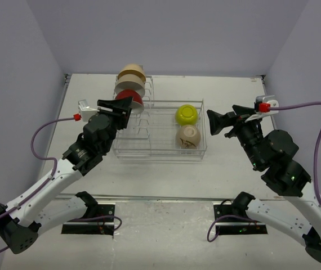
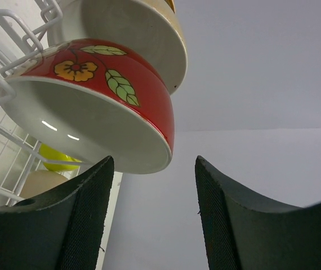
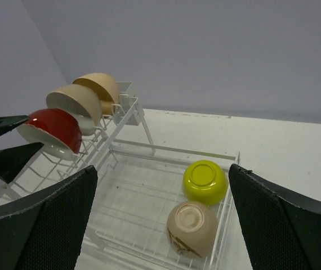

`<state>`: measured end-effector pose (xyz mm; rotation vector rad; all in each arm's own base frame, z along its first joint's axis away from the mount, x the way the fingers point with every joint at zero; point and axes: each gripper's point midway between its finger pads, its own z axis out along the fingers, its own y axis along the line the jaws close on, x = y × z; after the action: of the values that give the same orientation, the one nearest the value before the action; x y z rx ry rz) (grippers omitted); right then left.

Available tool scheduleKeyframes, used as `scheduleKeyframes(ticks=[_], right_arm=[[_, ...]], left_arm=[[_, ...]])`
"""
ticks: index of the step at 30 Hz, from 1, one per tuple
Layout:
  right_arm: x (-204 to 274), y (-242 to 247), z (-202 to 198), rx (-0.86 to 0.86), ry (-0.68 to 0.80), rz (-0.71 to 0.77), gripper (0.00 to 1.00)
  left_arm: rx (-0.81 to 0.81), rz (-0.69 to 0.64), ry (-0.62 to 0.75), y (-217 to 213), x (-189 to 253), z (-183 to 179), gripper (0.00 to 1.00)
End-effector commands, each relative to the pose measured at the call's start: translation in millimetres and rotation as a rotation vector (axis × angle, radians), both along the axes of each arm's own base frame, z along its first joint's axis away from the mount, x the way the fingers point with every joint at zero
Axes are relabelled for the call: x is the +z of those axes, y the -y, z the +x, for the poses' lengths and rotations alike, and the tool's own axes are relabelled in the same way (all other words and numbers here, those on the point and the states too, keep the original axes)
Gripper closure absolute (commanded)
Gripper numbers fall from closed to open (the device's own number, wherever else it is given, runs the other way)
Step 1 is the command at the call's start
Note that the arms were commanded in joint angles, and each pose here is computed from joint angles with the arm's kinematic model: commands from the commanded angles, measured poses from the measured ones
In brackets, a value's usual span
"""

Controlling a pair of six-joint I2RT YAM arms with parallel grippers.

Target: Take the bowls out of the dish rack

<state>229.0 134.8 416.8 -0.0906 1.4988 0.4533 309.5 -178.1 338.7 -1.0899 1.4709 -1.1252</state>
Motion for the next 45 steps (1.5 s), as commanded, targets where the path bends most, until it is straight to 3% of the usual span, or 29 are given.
scheduleKeyframes(ticks=[1,32,45], right_arm=[[7,5,0,-0.019,0.027,0.011,0.01],[1,14,3,-0.068,0.026,-0.031,0.01],[-3,18,6,-0.098,0.020,-0.042,0.01]], left_arm=[[0.065,-0.014,0.038,-9,11,2,0.39],[0.194,-0.092,0.135,-21,25,6,0.40],[0.210,-0.085,0.144,-19,29,12,0.56]])
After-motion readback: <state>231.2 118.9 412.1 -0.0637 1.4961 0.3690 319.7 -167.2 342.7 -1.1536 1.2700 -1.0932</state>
